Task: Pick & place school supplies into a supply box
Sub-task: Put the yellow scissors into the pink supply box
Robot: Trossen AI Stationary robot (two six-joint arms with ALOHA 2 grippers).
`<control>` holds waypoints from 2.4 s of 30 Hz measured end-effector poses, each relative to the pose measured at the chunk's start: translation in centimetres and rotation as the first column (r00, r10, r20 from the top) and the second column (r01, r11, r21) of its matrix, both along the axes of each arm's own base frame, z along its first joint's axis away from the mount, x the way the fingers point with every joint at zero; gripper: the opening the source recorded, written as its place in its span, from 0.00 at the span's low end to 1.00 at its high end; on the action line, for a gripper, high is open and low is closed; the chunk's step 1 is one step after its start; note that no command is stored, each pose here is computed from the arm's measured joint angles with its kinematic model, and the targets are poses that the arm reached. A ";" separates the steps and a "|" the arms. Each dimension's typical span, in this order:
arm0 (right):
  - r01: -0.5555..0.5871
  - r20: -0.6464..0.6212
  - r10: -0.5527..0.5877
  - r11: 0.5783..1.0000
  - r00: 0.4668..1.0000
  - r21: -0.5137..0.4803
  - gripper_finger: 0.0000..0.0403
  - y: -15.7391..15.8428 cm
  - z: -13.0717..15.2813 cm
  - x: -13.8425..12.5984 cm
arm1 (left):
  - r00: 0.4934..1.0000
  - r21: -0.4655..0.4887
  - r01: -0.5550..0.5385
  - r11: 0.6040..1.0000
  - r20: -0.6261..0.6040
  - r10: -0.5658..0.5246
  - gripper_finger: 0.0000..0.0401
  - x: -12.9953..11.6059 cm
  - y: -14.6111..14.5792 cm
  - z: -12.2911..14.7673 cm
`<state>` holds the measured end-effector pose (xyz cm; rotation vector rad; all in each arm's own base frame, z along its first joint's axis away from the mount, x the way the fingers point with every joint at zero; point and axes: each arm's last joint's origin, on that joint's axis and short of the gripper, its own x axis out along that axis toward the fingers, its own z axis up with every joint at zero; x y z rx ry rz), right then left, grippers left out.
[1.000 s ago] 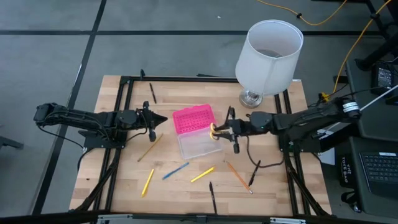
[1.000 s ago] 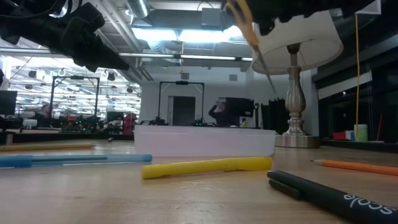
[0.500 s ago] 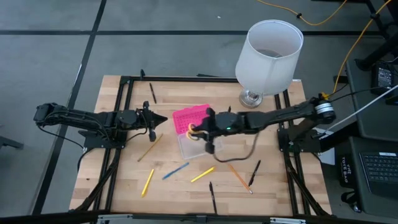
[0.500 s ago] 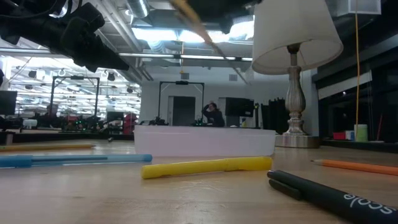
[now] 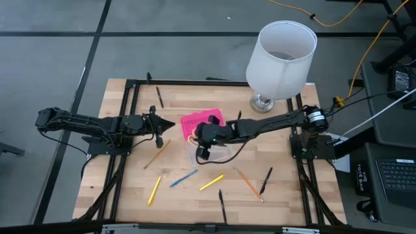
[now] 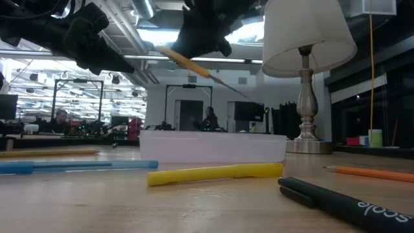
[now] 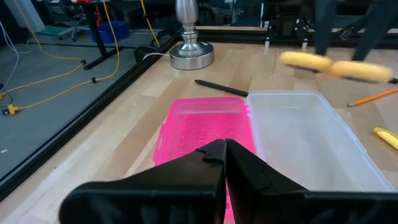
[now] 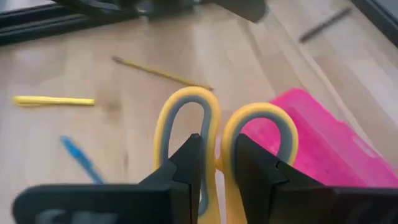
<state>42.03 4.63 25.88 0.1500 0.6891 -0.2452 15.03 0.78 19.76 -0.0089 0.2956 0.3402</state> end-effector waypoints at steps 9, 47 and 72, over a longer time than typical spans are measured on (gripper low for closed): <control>0.016 -0.080 -0.019 0.999 0.997 -0.028 0.19 0.0 -2.5 0.6 | 1.000 0.000 0.000 1.000 0.000 0.000 0.01 0.0 0.0 0.0; -0.035 -0.199 0.039 0.999 0.979 0.027 0.20 0.4 -9.1 2.6 | 1.000 -0.001 0.000 1.000 0.031 0.000 0.01 0.1 0.0 0.3; -0.053 -0.207 0.054 0.999 0.977 0.009 0.27 0.2 -9.1 2.6 | 1.000 0.000 0.000 1.000 0.031 0.000 0.01 0.1 0.0 0.3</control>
